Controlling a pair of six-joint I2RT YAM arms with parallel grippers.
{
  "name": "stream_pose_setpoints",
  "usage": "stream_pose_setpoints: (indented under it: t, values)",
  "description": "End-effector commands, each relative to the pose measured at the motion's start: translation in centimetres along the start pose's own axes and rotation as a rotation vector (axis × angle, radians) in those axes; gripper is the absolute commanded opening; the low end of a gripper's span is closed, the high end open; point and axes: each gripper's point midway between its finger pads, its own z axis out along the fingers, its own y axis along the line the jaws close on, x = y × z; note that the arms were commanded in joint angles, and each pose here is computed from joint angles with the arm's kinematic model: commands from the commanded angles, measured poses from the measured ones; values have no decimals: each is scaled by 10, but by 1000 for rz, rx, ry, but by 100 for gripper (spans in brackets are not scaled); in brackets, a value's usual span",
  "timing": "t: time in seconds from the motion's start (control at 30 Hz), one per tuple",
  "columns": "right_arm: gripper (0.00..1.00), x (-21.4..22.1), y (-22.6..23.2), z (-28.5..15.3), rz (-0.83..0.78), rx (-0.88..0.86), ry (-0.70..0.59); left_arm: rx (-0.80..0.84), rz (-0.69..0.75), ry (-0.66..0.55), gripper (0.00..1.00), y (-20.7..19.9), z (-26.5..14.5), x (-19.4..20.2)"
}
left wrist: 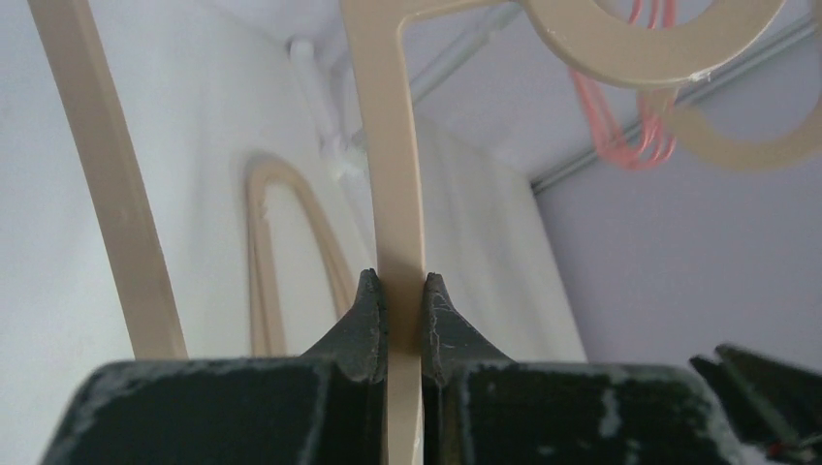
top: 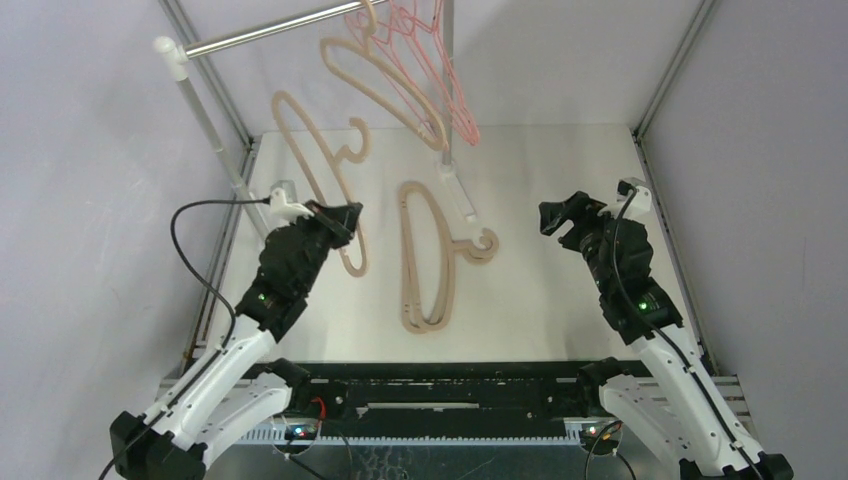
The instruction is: Organize the hangers
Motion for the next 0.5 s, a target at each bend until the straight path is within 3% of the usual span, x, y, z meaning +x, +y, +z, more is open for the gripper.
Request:
stream_pose_setpoints:
  t: [0.0, 0.2, 0.47]
  values:
    - [87, -9, 6, 2, 15, -22, -32, 165, -46, -164, 0, -52, 7, -76]
    - [88, -13, 4, 2, -6, -2, -34, 270, -51, -249, 0, -96, 16, -132]
    - [88, -16, 2, 1, -15, 9, -42, 339, -56, -280, 0, -132, 43, -171]
